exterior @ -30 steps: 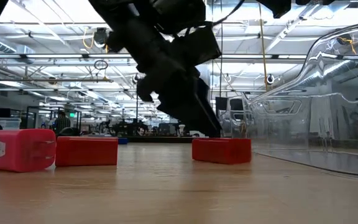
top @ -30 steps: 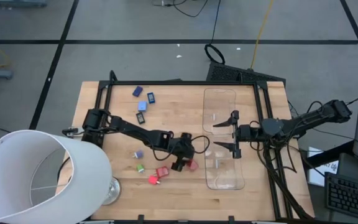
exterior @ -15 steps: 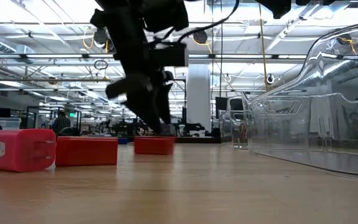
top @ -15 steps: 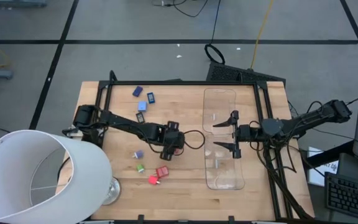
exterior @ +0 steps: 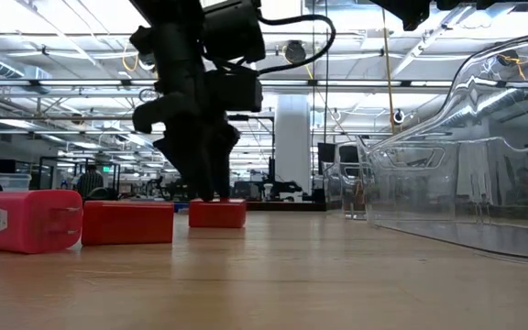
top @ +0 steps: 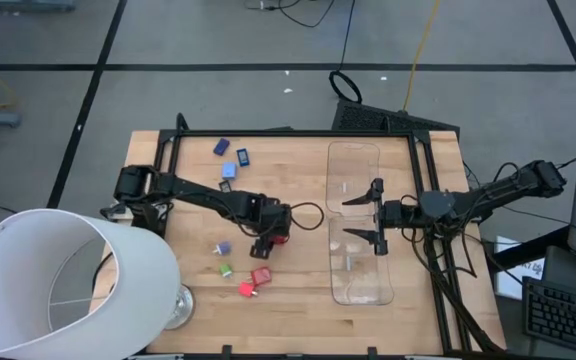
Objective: Pick & Place Office items
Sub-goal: Put the right red charger adapter into the top transparent bin
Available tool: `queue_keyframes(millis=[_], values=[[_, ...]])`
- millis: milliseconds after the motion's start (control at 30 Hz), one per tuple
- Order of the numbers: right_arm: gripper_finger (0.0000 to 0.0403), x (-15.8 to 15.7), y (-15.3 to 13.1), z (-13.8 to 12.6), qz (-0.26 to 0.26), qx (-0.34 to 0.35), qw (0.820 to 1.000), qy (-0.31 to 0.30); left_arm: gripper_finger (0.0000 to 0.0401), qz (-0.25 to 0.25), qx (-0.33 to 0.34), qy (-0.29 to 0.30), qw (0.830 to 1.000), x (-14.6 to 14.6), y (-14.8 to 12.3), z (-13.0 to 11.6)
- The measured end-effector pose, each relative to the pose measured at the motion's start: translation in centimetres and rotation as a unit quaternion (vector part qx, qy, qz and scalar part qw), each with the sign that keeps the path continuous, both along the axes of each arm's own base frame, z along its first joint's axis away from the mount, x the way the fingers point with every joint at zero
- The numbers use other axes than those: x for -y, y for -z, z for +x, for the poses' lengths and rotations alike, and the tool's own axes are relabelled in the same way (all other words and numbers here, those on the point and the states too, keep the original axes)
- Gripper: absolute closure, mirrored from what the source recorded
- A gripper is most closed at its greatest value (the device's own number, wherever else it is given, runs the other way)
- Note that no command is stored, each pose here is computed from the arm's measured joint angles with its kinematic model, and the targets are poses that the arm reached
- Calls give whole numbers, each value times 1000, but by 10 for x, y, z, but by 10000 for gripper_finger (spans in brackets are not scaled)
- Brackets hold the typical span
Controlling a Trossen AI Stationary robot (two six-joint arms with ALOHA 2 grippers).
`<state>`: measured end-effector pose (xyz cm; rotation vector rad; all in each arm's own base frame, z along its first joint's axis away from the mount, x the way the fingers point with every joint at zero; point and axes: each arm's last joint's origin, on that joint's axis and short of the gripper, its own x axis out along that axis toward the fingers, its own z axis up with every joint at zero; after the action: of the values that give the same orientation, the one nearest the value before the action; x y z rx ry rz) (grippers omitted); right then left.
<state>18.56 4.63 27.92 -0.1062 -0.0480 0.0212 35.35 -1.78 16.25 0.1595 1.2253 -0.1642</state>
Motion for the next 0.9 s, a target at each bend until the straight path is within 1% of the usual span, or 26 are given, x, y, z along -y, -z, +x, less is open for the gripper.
queue_keyframes(millis=[133,233,367,533,633,733,833,900], values=[[110,0,0,0,0,0,1000,0,128,-15,-10,8,1000,6,11,-4],[110,0,0,0,1,0,1000,0,128,-13,3,17,1000,10,7,-2],[110,0,0,0,1,0,1000,0,128,0,-10,6,1000,8,9,-5],[110,0,0,0,2,-1,1000,0,128,1,-4,9,1000,8,8,-4],[110,0,0,0,1,-2,1000,0,130,2,-5,22,1000,9,8,-4],[110,0,1,0,1,-4,1000,0,154,8,-4,40,999,9,8,-4],[110,0,1,0,1,-4,1000,0,202,10,14,48,999,10,7,0],[110,0,1,0,1,-4,1000,0,238,7,28,41,999,10,6,2]])
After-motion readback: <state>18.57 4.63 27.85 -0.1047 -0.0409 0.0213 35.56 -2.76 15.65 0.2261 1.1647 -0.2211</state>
